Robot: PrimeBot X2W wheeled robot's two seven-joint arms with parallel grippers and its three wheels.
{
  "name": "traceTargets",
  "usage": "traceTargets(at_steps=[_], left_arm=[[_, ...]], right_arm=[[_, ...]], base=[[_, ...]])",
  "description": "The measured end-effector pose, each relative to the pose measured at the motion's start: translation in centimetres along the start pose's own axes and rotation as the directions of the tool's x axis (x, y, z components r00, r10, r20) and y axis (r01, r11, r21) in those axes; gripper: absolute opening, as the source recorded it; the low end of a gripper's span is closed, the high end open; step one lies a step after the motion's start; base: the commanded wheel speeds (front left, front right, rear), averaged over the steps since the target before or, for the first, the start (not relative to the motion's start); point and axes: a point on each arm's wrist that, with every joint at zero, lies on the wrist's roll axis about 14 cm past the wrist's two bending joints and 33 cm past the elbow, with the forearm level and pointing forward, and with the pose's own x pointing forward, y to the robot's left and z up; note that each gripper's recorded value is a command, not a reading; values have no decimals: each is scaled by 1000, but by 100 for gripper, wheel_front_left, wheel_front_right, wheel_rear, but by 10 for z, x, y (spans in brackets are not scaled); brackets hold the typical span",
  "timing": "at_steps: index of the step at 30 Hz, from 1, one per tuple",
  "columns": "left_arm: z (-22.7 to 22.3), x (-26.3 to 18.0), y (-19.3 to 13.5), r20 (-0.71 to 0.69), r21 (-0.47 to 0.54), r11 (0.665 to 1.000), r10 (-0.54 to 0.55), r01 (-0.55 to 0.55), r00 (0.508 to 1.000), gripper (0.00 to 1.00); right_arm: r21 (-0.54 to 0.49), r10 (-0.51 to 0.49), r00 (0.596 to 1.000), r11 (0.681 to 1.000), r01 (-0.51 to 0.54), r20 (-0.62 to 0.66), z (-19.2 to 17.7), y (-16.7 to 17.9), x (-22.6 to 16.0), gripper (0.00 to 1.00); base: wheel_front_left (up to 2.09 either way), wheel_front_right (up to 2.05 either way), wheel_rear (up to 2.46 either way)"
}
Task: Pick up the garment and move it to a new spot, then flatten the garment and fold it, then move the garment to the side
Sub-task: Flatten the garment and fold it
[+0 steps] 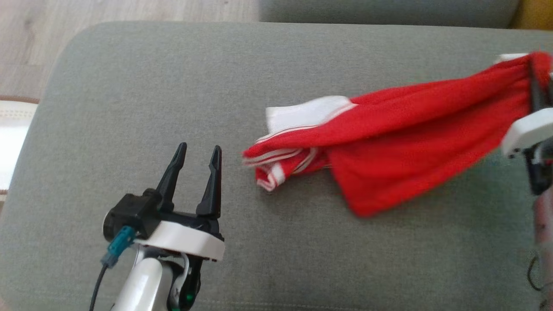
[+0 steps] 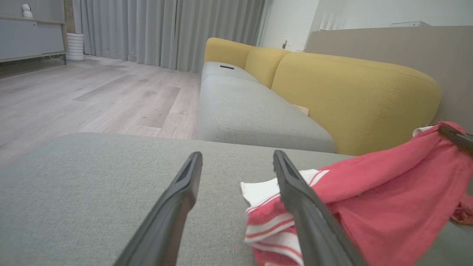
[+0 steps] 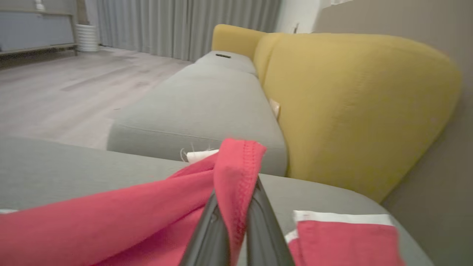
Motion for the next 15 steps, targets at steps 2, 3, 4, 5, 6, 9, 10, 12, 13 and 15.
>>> traceTargets(at_steps=[2,3,4,5,6,9,10,12,13,15], left_arm=[[-2,1,-2,-6,1,1000,-5,5,1000,100],[-3,1,-2,-7,0,1000,-8,8,1000,100],[-2,1,-3,-7,0,1000,-10,10,1000,100],[-2,0,-4,-6,1,1000,-12,12,1000,100],[-1,0,-4,-4,1,1000,-13,13,1000,100],[2,-1,-7,5,2,1000,-20,20,1000,100],[3,-1,-7,9,2,1000,-22,22,1000,100],[6,-1,-9,16,3,1000,-26,26,1000,100],[7,-2,-10,19,3,1000,-28,28,999,100],[10,-2,-11,27,4,1000,-31,31,999,100]], right_arm=[[-31,-55,998,998,56,9,2,-16,-3,31],[-48,-72,997,996,72,9,2,-20,-4,100],[-55,-84,996,995,84,8,2,-20,-6,100],[-57,-87,996,994,88,18,5,-17,-7,100],[-57,-84,996,995,85,27,7,-12,-8,100],[-55,-60,996,996,64,66,18,6,-10,100],[-50,-56,995,997,60,82,22,10,-11,100],[-39,-52,991,998,57,120,32,15,-13,100],[-33,-49,989,998,54,140,37,16,-14,100],[-20,-30,983,999,34,179,46,23,-19,100]], base=[[0,0,0],[0,0,0],[0,0,0],[0,0,0],[0,0,0],[0,0,0],[0,0,0],[0,0,0],[0,0,0],[0,0,0]])
